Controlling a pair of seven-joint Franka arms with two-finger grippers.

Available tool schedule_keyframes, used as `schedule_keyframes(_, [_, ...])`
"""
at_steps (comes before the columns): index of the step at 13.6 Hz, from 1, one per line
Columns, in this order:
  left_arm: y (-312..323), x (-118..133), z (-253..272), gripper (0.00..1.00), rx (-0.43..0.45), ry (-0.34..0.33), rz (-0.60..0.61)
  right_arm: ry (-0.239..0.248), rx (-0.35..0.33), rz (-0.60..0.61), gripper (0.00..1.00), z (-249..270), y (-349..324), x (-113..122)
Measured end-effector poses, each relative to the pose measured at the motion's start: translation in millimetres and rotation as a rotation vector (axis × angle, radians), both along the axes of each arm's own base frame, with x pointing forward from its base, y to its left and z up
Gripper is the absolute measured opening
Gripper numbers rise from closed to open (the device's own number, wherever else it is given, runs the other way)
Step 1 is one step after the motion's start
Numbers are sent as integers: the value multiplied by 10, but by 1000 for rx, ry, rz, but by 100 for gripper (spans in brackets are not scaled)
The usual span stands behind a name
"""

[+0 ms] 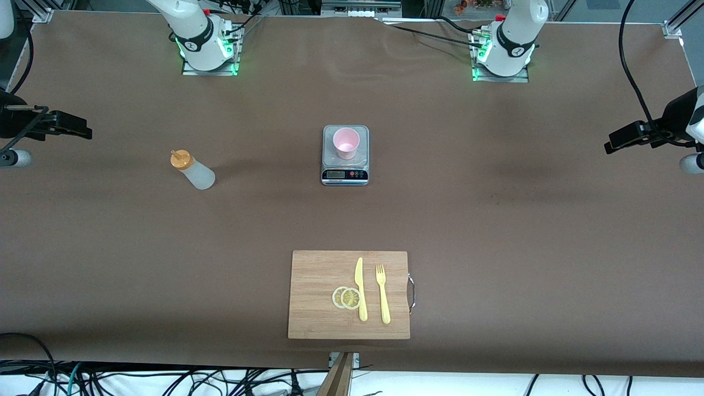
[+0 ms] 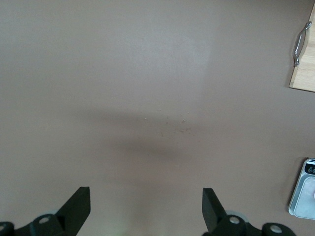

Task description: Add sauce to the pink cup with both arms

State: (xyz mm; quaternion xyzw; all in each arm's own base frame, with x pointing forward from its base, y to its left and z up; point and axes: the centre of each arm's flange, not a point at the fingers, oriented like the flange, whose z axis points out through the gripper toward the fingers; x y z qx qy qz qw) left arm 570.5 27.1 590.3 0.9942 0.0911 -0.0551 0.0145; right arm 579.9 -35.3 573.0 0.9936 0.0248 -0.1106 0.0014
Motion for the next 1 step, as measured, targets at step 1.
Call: schedule_keyframes(1, [0,0,0,100,0,0,0,0,0,0,100,-10,-3,10])
